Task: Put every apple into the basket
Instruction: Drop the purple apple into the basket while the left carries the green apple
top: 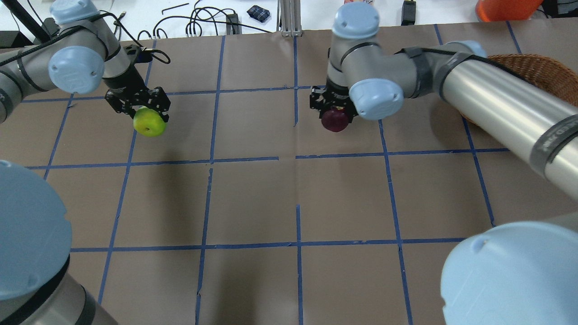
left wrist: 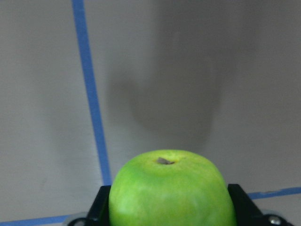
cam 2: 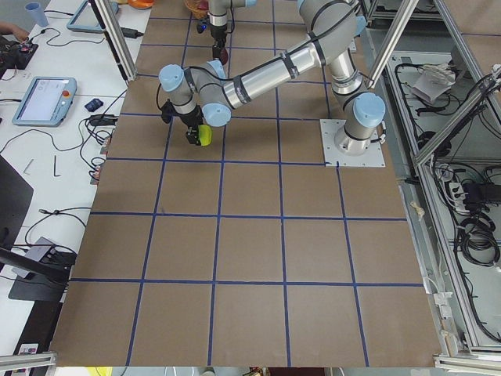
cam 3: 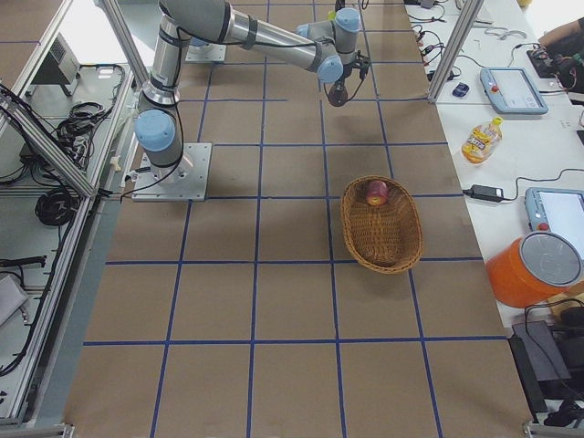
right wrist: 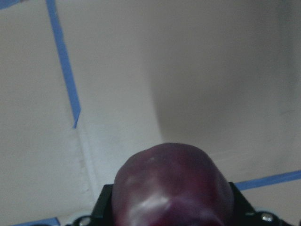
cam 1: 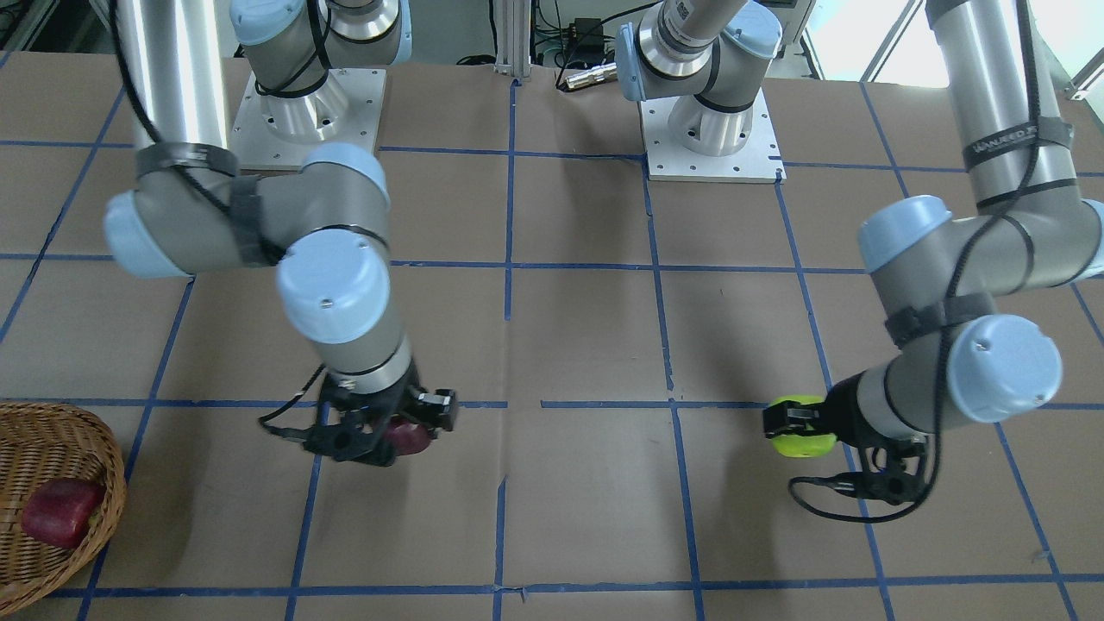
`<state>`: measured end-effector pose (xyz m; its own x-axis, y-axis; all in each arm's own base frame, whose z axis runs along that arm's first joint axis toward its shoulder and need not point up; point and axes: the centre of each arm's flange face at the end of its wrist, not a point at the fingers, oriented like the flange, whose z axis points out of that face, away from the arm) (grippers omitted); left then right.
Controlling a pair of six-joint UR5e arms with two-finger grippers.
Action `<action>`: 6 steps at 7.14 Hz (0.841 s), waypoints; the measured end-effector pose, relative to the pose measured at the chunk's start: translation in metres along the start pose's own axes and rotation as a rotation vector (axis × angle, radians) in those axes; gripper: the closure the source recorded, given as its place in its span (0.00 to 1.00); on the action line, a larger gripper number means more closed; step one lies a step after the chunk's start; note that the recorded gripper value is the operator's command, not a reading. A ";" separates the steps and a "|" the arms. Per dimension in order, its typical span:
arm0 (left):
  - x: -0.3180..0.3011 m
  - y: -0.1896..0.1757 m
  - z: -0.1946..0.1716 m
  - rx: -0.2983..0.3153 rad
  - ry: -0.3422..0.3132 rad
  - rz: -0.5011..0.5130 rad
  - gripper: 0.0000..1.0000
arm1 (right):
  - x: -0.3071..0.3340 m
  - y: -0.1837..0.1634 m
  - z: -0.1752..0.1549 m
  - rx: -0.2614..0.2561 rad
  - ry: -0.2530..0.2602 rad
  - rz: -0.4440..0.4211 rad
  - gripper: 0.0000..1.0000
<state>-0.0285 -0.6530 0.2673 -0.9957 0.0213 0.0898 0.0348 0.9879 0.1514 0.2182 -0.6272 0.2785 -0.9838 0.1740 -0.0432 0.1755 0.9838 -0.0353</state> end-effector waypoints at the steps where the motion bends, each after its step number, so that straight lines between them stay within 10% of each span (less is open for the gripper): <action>1: 0.064 0.010 0.002 -0.003 0.034 -0.040 0.70 | 0.063 -0.034 -0.014 0.014 0.003 -0.047 0.58; 4: 0.281 0.053 0.045 0.105 0.071 -0.160 0.65 | 0.232 -0.105 -0.039 0.064 0.084 -0.247 0.65; 6: 0.332 0.066 0.077 0.127 0.079 -0.203 0.03 | 0.300 -0.135 -0.039 0.060 0.175 -0.332 0.67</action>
<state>-0.3636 -0.5689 0.2310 -0.9713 -0.1869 0.1471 -0.1815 0.9821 0.0496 -0.1020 -0.7058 0.3095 -0.9778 -0.1441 0.1518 -0.1571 0.9845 -0.0775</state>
